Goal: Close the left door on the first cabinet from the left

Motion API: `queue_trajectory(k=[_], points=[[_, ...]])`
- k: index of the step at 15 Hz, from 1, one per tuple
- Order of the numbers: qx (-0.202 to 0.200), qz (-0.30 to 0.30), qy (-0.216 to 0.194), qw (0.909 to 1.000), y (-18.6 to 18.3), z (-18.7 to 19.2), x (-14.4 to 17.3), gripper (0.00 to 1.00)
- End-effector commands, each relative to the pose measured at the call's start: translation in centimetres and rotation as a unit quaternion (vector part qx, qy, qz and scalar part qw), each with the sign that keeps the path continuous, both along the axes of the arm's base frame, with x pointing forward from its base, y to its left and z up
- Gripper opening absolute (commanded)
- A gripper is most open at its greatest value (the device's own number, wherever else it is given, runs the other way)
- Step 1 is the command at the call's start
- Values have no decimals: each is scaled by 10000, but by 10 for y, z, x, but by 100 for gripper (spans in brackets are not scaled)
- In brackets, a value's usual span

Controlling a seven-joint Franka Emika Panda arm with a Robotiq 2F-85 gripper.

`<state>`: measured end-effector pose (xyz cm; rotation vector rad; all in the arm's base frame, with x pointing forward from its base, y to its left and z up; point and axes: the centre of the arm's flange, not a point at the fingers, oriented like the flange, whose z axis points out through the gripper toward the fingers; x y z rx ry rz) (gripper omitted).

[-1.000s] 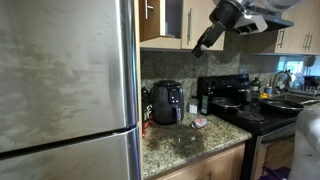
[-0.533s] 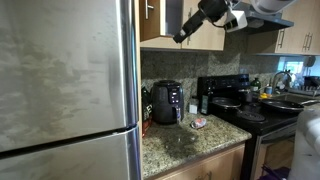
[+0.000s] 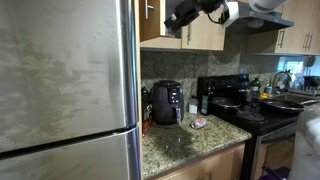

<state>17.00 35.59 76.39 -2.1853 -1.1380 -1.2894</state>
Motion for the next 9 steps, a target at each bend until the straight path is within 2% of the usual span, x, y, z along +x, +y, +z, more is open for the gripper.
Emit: queue_trajectory(k=[1,3,5,7,9], points=[[951,-108,-241,9951,18,11,14,100],[1507,-206,-387,9876,22,14,25,100],[1774,-358,-556,9819,24,12,35,100],[1842,-798,-834,9761,15,10,41,100],[1743,-1135,-1128,9716,-8,7,35,100]])
